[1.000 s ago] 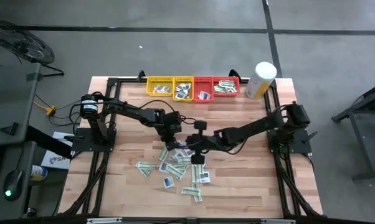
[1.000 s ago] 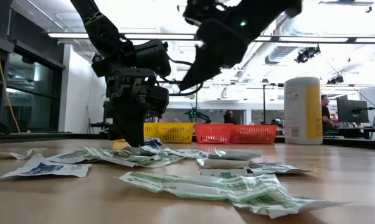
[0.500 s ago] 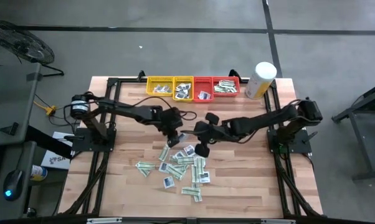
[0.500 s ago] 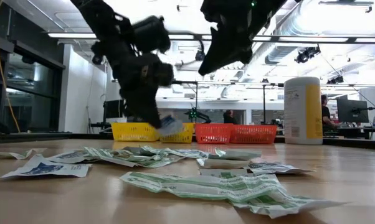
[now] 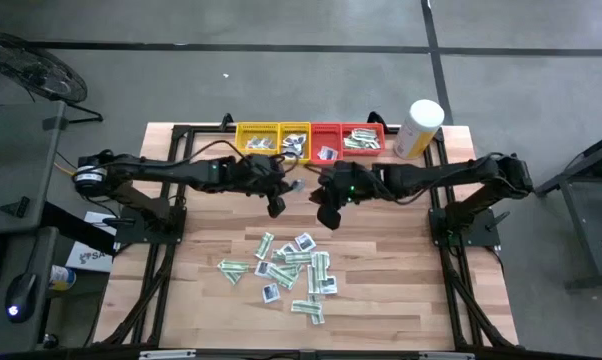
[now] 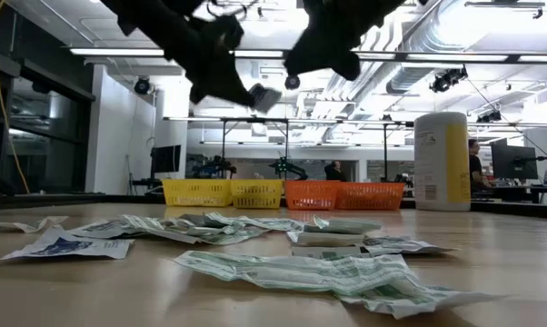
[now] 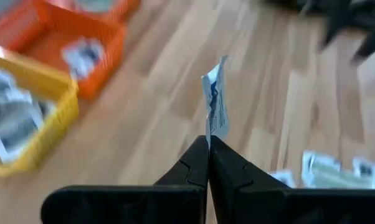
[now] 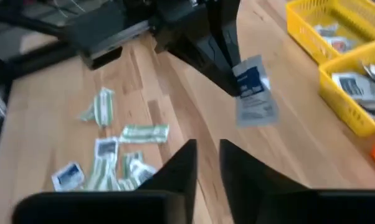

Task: Pick & Place First Aid Supplies
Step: Put the orange packet into the left yellow bin

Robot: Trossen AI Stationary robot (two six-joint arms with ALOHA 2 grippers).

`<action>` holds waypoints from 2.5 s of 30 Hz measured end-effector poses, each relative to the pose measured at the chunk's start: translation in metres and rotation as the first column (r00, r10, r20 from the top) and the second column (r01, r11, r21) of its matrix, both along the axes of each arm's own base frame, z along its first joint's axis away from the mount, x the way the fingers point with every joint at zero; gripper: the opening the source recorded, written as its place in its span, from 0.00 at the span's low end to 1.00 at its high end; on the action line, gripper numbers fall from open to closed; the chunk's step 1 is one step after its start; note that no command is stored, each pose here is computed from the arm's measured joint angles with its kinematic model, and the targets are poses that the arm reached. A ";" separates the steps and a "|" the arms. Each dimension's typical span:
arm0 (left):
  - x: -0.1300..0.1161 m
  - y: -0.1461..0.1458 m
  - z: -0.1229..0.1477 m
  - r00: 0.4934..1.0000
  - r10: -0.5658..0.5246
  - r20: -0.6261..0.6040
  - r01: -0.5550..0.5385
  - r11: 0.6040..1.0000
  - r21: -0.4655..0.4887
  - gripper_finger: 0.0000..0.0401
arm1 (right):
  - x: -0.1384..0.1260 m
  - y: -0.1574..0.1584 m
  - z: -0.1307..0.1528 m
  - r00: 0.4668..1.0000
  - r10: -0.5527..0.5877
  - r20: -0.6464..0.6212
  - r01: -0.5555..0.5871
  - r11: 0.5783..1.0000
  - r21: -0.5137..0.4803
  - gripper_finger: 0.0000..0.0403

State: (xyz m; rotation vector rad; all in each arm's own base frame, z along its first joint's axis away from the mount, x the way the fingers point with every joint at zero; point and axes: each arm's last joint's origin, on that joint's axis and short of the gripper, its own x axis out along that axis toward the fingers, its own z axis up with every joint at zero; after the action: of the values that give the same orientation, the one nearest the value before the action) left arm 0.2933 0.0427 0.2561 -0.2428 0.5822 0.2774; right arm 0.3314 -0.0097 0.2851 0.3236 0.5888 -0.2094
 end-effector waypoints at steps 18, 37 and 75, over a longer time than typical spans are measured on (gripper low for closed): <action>-0.001 0.000 0.019 0.992 -0.012 0.122 0.004 0.998 0.067 0.00 | 0.003 -0.037 0.006 0.995 -0.041 0.088 0.042 0.999 -0.009 0.54; 0.002 -0.001 0.025 0.978 -0.069 0.196 0.058 0.997 0.059 0.00 | 0.002 -0.044 0.006 0.995 -0.050 0.090 0.051 0.999 -0.010 0.53; 0.001 0.000 0.022 0.986 -0.031 0.161 0.020 0.997 0.072 0.27 | 0.005 -0.043 0.011 0.988 -0.009 0.151 0.007 1.000 0.014 0.00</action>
State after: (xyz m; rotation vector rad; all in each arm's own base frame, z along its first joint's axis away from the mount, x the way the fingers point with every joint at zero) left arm 0.2939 0.0428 0.2782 -0.1875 0.4130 0.2504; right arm 0.3367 -0.0523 0.2960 0.3518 0.4393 -0.1870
